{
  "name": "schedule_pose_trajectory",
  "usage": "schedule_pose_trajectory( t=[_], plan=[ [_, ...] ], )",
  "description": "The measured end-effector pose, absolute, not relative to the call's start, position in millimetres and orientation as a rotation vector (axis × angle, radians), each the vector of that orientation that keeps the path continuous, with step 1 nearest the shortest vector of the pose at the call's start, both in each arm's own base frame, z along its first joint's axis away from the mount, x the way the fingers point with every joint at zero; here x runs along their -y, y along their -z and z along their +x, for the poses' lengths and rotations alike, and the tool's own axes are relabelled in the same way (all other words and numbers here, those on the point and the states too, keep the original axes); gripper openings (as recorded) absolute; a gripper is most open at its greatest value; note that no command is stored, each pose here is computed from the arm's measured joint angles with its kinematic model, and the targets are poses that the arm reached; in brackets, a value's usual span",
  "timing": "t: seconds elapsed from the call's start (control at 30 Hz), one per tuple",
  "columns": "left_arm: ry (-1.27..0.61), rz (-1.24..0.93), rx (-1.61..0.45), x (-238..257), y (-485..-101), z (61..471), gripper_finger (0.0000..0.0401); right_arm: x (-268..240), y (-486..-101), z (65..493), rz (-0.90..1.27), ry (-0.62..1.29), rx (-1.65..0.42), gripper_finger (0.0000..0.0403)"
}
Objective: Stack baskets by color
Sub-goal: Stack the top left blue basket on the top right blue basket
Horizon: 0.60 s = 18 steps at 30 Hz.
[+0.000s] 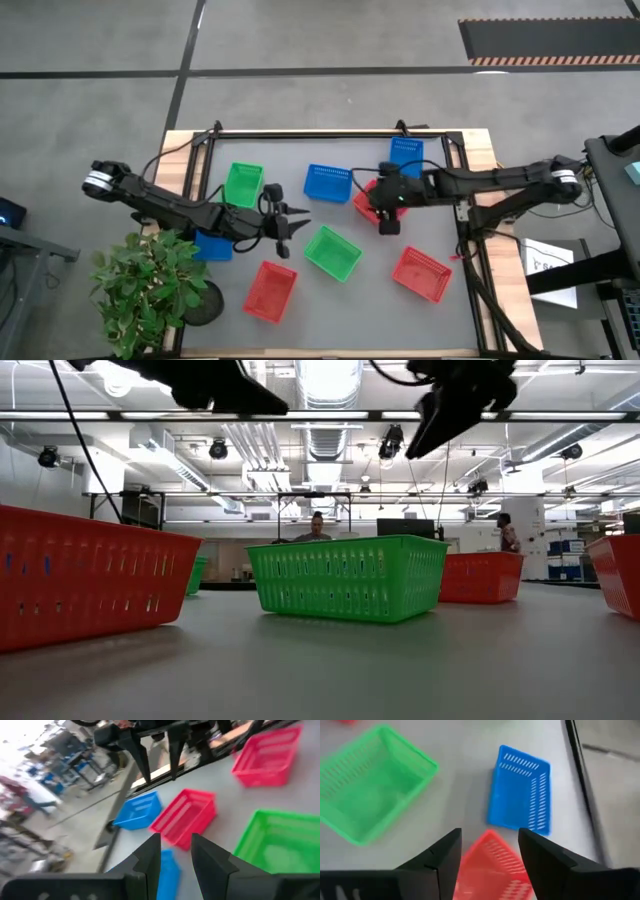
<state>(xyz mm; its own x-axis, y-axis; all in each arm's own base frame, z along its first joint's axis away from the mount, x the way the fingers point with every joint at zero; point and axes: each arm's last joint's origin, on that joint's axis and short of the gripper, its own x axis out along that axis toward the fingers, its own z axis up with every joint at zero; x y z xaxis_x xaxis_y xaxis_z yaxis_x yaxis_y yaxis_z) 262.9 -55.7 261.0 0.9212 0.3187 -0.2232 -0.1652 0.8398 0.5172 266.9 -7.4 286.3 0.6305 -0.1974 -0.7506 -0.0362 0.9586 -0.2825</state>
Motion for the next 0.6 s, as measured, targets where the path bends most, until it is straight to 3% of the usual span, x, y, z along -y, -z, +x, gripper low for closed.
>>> schedule_pose_trajectory(
  t=[0.37,0.6],
  plan=[
    [-0.294,0.685,-0.365,53,-255,258,0.0090,44,-258,316,-0.731,-0.129,-1.069,0.0160],
    [-0.317,0.680,-0.357,51,-260,254,0.0090,60,-236,335,-0.651,-0.217,-1.118,0.0145]
  ],
)
